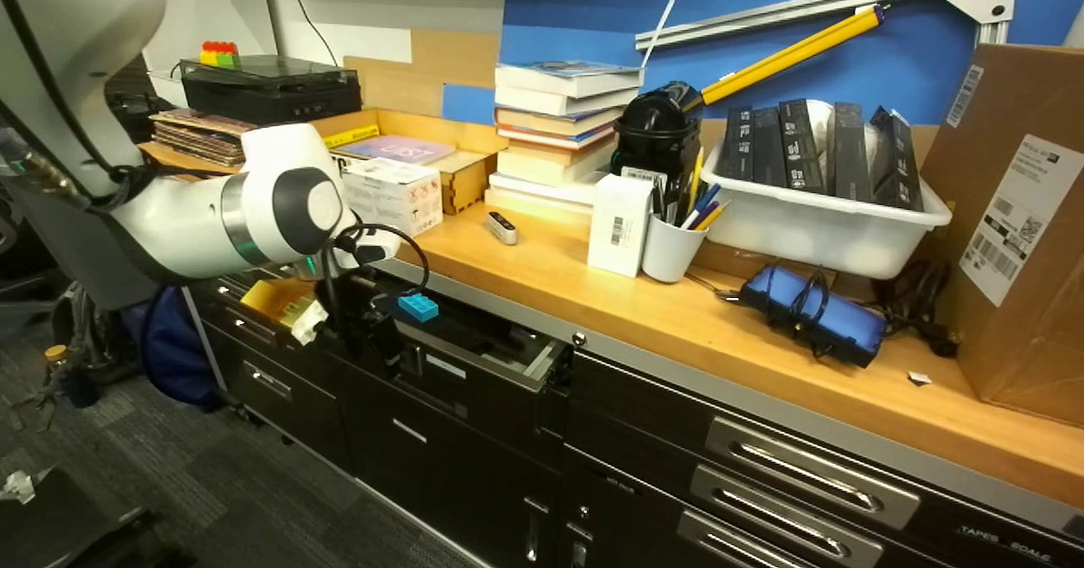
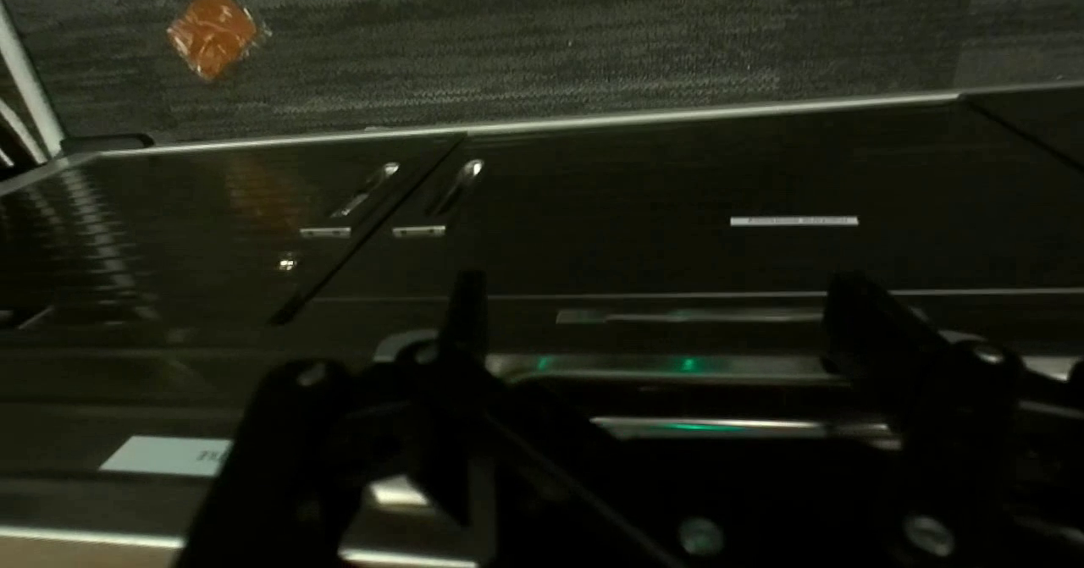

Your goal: Pick up the blue object from the counter and put it in the open drawer and close it

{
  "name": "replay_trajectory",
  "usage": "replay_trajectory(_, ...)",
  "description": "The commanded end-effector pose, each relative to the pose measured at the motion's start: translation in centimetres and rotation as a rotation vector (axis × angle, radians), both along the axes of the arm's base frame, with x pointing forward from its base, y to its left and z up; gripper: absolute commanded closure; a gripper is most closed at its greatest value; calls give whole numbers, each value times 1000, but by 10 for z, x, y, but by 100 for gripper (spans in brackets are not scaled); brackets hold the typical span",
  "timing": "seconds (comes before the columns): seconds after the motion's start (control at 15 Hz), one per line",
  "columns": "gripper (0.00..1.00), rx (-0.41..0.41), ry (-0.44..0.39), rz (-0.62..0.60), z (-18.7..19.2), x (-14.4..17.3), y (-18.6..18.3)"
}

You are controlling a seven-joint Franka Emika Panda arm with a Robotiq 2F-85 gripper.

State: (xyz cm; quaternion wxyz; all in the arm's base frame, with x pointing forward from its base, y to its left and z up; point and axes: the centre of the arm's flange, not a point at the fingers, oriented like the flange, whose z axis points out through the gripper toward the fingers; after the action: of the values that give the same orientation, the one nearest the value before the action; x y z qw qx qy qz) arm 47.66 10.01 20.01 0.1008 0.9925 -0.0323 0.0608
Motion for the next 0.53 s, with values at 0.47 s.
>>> replay_trajectory(0.47, 0, -46, -216, -74, -2, 76, 48)
